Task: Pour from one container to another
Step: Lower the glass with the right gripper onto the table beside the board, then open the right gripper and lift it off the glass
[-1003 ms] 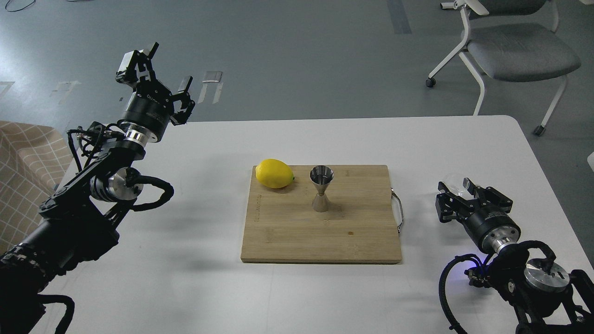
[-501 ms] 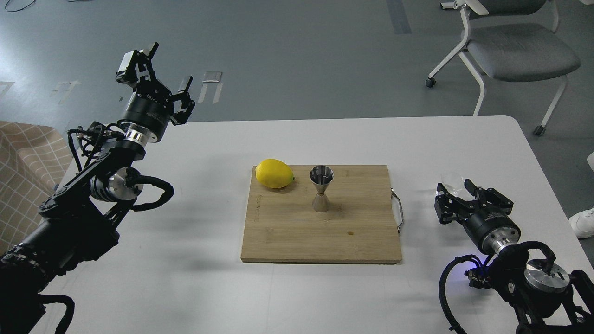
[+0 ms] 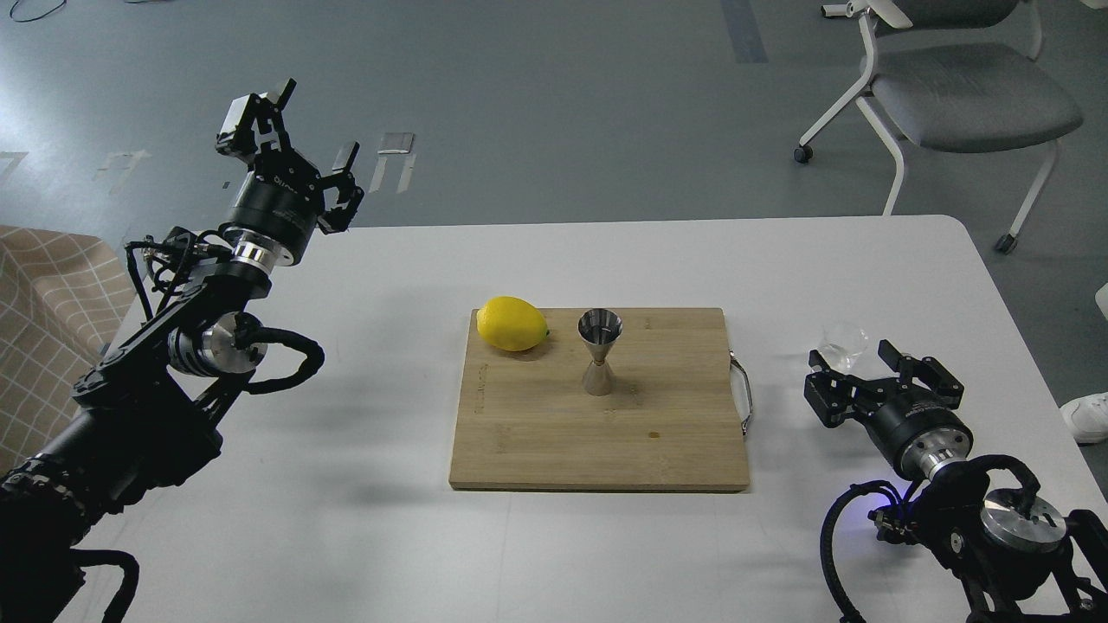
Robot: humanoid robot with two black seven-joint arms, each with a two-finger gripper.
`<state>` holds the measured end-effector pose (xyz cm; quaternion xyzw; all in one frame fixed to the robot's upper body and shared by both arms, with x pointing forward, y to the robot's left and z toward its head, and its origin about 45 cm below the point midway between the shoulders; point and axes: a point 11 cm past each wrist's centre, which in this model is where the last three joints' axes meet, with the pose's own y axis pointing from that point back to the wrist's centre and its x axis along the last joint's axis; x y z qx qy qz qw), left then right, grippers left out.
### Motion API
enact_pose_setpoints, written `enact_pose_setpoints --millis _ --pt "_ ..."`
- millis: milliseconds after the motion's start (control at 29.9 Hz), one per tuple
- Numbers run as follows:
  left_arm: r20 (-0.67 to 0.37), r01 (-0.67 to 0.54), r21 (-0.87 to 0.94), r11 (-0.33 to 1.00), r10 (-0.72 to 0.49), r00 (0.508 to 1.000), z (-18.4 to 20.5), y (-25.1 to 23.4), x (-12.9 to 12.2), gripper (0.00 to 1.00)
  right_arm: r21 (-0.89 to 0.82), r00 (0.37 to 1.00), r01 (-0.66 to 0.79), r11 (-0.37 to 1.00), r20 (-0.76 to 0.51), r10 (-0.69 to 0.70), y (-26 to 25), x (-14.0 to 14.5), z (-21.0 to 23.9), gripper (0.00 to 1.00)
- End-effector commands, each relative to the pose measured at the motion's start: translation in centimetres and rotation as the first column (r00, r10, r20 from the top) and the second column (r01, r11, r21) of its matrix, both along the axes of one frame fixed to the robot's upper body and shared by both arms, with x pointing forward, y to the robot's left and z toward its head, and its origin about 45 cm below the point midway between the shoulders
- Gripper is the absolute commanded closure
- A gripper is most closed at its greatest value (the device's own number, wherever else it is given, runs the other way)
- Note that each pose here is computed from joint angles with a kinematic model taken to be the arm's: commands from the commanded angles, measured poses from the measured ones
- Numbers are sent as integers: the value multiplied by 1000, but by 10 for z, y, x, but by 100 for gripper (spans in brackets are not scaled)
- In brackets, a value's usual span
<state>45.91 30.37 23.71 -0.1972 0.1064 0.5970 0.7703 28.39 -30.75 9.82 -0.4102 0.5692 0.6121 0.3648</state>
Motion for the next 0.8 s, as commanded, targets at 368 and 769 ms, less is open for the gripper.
enact_pose_setpoints --millis 368,769 --pt "0 1 0 1000 -1 1000 0 -1 0 2 -75 995 -11 997 99 19 -14 -4 43 5" --pt "3 7 -4 1000 -7 1000 0 -1 0 2 -386 942 -58 921 284 179 -33 26 96 1"
